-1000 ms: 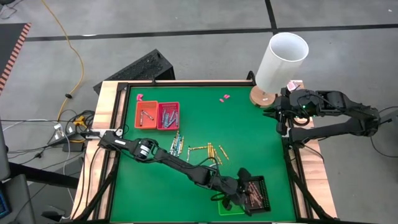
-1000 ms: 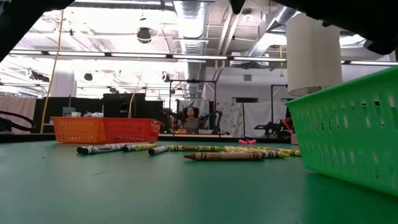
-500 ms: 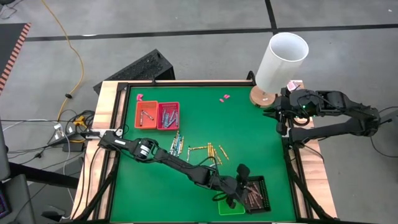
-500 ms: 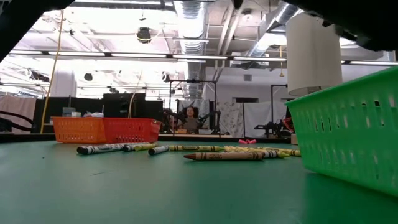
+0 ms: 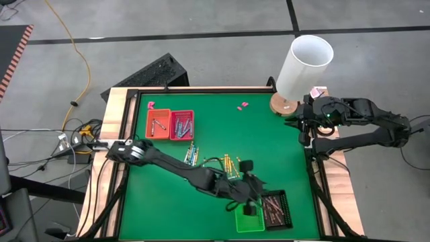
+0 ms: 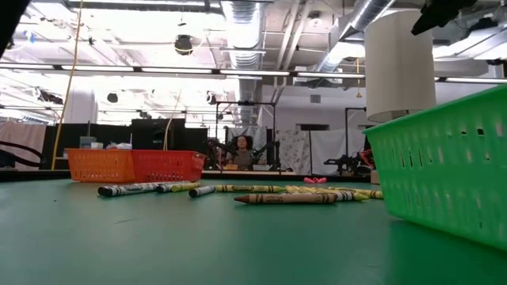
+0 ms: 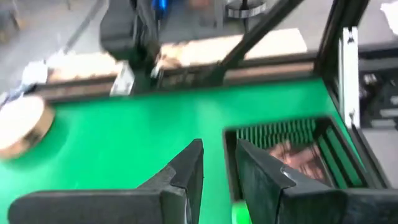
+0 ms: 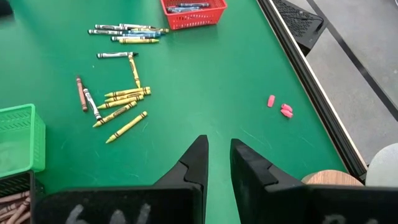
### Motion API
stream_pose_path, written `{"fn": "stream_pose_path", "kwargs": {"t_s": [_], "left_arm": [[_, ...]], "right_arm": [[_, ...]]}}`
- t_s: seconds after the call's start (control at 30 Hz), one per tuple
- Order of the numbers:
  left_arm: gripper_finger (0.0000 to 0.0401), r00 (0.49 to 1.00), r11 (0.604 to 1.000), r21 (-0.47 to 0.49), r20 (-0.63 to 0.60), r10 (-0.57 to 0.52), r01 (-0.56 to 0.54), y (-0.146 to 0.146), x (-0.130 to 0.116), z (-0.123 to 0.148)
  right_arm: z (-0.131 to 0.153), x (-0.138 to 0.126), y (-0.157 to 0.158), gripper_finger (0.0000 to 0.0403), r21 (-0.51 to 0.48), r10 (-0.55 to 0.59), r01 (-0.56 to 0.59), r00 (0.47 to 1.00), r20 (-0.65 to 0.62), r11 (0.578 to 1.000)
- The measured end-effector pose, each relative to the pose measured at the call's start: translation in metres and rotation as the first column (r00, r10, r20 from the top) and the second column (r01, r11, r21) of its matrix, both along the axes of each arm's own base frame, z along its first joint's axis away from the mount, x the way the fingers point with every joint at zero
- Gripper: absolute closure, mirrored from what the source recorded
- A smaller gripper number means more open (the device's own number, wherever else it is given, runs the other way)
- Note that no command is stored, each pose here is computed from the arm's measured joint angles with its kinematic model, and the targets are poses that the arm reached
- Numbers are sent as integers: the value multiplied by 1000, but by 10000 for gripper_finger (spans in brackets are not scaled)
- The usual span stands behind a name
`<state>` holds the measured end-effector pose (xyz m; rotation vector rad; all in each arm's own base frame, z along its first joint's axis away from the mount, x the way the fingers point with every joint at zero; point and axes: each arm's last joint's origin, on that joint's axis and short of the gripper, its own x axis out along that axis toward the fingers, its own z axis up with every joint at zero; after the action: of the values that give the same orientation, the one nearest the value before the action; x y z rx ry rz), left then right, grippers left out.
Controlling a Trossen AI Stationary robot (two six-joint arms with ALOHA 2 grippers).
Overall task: Sort crayons
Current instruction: Put the brown crayon into the black bin
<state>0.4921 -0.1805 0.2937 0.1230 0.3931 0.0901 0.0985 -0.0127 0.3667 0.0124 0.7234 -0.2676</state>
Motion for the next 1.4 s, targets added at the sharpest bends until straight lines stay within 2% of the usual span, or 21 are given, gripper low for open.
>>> {"fn": "stream_pose_path", "kwargs": {"t_s": [0.13, 0.23, 0.43, 0.6, 0.83, 1.0, 1.2, 1.4], "left_arm": [[314, 989, 996, -54, -130, 67, -75, 6, -37, 33], [314, 961, 984, -36, -224, 161, -173, 6, -64, 44], [314, 862, 930, 33, -365, 353, -367, -8, -105, 34], [314, 843, 923, 7, -406, 354, -385, -24, -110, 0], [314, 847, 925, -114, -455, 276, -362, -30, -105, -60], [314, 882, 944, -172, -432, 186, -283, -24, -98, -90], [314, 893, 944, -195, -418, 167, -268, -4, -94, -121], [315, 884, 948, -173, -436, 168, -266, 6, -104, -140]], "right_arm": [[0, 0, 0, 335, -3, 3, -3, 1000, -2, 1000], [0, 0, 0, 335, -4, 4, -4, 1000, -5, 1000], [0, 0, 0, 335, -8, 7, -7, 1000, -7, 1000], [0, 0, 0, 335, -8, 7, -7, 1000, -6, 1000], [0, 0, 0, 335, -8, 7, -7, 1000, -6, 1000], [0, 0, 0, 335, -7, 7, -7, 1000, -6, 1000], [0, 0, 0, 335, -2, 2, -2, 1000, -4, 1000], [-1, -1, 0, 335, -2, 2, -2, 1000, -10, 1000]]}}
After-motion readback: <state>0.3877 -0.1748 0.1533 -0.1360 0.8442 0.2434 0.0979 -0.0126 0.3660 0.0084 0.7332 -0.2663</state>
